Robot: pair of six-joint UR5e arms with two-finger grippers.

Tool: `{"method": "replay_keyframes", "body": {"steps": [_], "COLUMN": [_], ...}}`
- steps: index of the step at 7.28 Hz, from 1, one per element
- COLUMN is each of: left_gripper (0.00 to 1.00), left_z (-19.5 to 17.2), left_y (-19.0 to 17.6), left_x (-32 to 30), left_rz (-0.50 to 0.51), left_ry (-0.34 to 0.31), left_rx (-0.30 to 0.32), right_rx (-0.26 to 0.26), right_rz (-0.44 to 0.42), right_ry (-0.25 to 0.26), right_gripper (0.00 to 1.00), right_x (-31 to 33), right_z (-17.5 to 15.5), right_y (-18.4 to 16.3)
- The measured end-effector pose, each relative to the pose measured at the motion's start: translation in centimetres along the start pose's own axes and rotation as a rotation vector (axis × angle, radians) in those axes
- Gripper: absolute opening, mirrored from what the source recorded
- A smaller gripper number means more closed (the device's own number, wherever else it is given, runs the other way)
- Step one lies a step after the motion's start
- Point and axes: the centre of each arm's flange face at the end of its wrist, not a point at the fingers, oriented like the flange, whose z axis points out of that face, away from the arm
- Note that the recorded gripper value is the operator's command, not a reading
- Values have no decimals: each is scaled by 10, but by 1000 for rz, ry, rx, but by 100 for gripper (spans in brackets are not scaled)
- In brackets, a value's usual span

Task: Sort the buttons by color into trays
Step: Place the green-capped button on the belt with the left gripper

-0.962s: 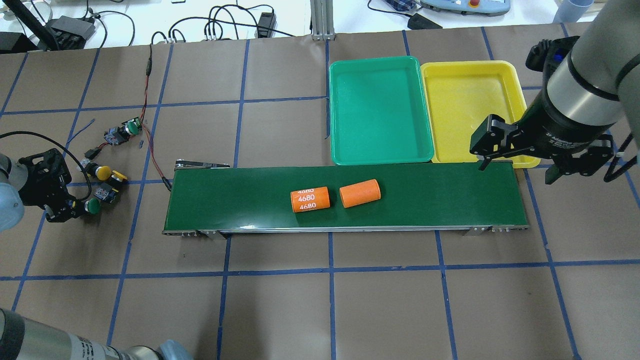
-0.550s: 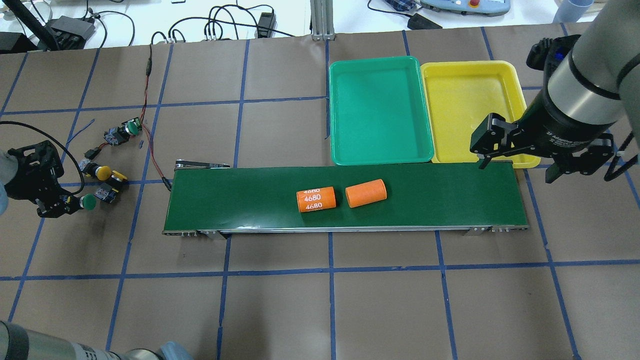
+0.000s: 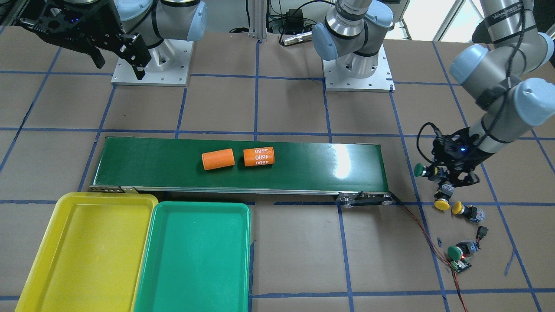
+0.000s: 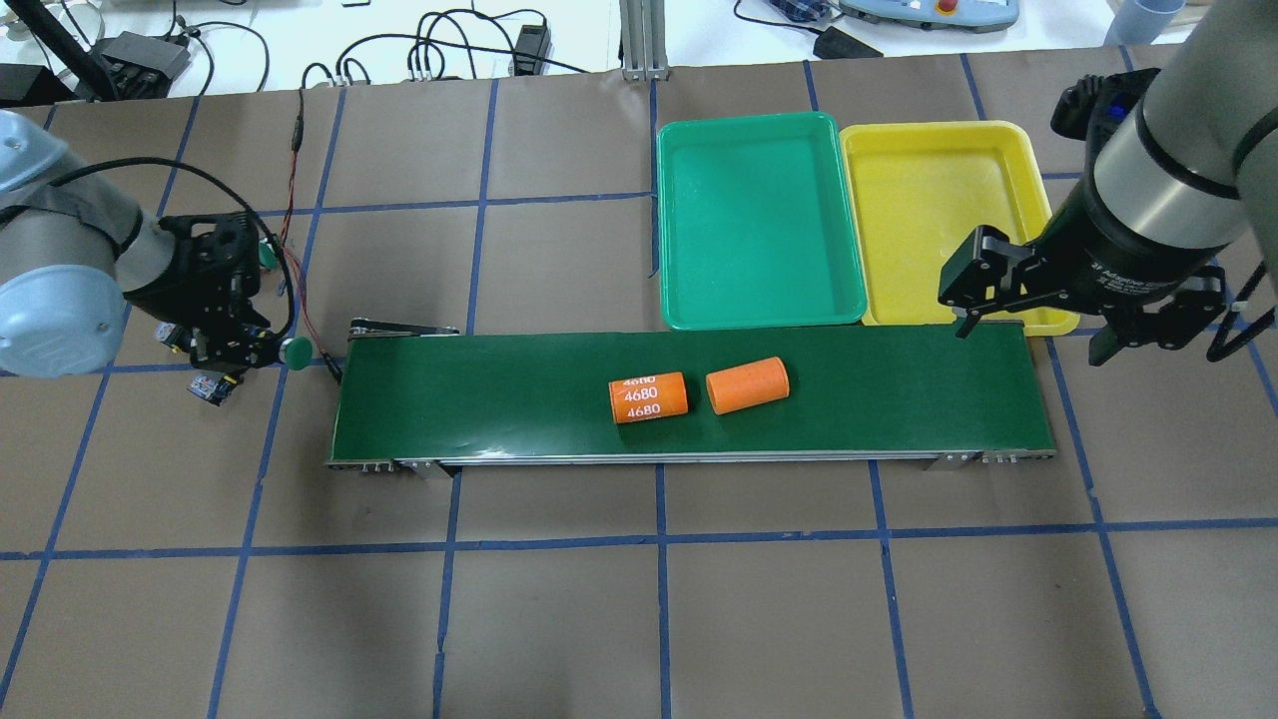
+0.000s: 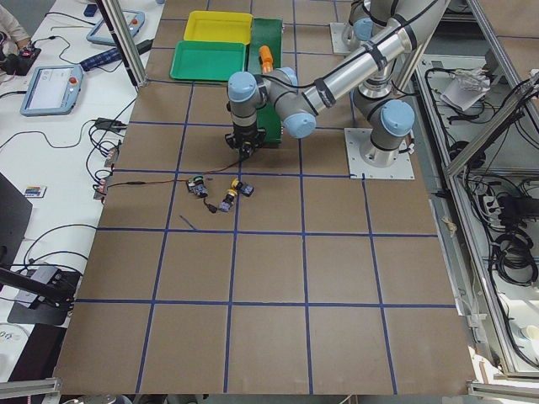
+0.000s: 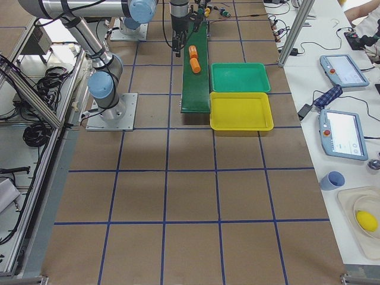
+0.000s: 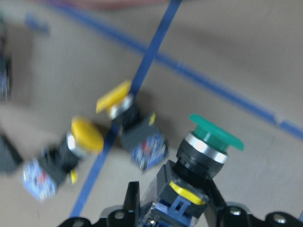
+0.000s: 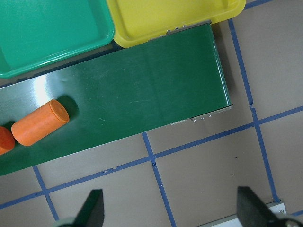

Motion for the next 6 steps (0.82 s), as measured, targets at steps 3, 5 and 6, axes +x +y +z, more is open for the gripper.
{"method": "replay_keyframes", "body": {"steps": [3,5,6], "left_gripper": [0,99,100], "left_z": [22,32,36], "left_y": [-158,-222,-232], "left_x": [53,98,107], "left_rz": [140,111,42], "left_ry": [46,73,75], "left_rx": [36,25,18], "right_rx": [0,-7,-7], "right_rz": [-1,-2,-2], "right_ry": [0,7,21], "right_gripper": [100,100,100], "right_x": [0,0,2], "right_z": [0,2,2], "right_y": [0,1,1]}}
